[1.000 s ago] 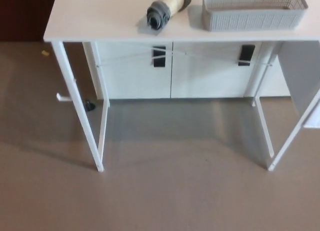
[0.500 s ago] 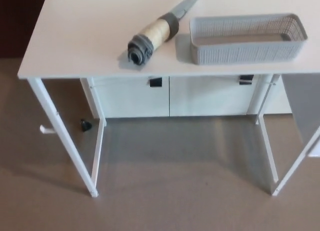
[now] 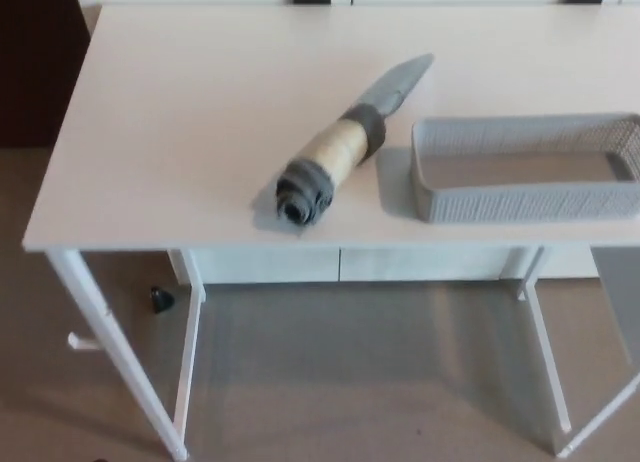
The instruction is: The robot walks towards a desk on which a shovel is kept on the left hand side and a container is kept on the right hand side. The robot picks up the shovel using its left hand and places it in the container.
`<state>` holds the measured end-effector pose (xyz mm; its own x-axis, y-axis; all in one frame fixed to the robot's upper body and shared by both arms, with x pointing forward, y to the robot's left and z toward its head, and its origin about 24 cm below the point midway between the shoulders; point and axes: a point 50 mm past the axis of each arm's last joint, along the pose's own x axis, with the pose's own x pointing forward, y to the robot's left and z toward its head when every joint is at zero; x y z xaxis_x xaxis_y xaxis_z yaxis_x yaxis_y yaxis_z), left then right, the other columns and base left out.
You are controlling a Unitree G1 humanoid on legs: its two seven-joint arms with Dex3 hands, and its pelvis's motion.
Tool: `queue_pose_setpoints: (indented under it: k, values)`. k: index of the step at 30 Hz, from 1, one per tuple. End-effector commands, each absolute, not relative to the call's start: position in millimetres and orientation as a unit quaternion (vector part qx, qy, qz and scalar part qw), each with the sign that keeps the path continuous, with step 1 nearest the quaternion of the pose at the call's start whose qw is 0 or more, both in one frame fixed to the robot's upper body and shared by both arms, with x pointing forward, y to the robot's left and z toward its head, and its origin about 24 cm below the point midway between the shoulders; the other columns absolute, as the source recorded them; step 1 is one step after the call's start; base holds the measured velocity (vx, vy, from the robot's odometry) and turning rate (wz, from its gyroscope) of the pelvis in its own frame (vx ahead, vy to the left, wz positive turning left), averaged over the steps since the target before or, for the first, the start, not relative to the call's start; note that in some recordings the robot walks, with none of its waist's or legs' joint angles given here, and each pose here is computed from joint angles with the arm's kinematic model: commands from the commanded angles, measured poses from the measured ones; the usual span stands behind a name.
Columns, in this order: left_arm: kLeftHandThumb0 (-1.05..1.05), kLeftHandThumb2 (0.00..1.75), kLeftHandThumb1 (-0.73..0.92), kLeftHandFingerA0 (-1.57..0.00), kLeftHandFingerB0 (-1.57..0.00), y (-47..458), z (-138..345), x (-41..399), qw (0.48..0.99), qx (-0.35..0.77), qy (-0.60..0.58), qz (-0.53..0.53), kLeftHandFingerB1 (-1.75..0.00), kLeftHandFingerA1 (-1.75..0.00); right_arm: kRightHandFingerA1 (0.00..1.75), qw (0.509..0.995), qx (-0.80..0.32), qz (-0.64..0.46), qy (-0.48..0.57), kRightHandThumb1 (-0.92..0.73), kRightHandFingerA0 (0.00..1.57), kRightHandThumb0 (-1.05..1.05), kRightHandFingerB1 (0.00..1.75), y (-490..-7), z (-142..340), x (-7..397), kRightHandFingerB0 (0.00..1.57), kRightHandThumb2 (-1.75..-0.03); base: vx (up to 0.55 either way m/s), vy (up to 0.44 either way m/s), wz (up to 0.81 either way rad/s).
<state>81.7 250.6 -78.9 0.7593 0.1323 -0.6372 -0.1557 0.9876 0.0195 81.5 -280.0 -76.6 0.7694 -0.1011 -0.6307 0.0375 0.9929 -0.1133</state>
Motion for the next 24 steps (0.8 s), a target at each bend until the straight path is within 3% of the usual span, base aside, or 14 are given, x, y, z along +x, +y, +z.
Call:
queue_pose_setpoints:
  k: [1, 9, 18, 19, 23, 24]
  values:
    - [-0.21, 0.63, 0.60, -0.43, -0.39, 249, -82, 82, 0.938, 0.003, 0.341, 0.064, -0.38, -0.44, 0.57, 0.947, -0.048, -0.035, 0.315, -0.43, 0.92, -0.27, 0.49, -280, -67, 89, 0.53, -0.52, 0.40, -0.175, 0.11]
    - [-0.22, 0.58, 0.58, -0.51, -0.42, 242, -81, 69, 0.933, 0.044, 0.358, 0.024, -0.35, -0.40, 0.56, 0.945, -0.047, -0.039, 0.322, -0.43, 0.93, -0.26, 0.48, -279, -68, 87, 0.52, -0.52, 0.25, -0.101, 0.06]
    - [-0.22, 0.58, 0.59, -0.51, -0.42, 243, -84, 67, 0.928, 0.070, 0.365, 0.000, -0.35, -0.41, 0.57, 0.946, -0.043, -0.043, 0.317, -0.43, 0.90, -0.27, 0.49, -280, -72, 86, 0.53, -0.52, 0.20, 0.139, -0.08]
    - [-0.22, 0.58, 0.60, -0.50, -0.42, 243, -83, 67, 0.928, 0.075, 0.364, -0.003, -0.35, -0.41, 0.48, 0.938, -0.041, -0.054, 0.340, -0.53, 0.72, -0.30, 0.38, -280, -95, 96, 0.43, -0.56, 0.21, 0.183, 0.06]
    - [-0.25, 0.58, 0.60, -0.50, -0.41, 245, -83, 66, 0.926, 0.090, 0.366, -0.014, -0.34, -0.40, 0.49, 0.939, -0.034, -0.054, 0.339, -0.53, 0.73, -0.32, 0.38, -281, -100, 95, 0.43, -0.56, 0.07, 0.079, 0.05]
    - [-0.25, 0.58, 0.59, -0.51, -0.41, 245, -83, 67, 0.926, 0.094, 0.365, -0.016, -0.34, -0.40, 0.59, 0.938, -0.038, -0.053, 0.339, -0.43, 0.69, -0.42, 0.47, -282, -101, 95, 0.38, -0.72, 0.03, 0.012, 0.07]
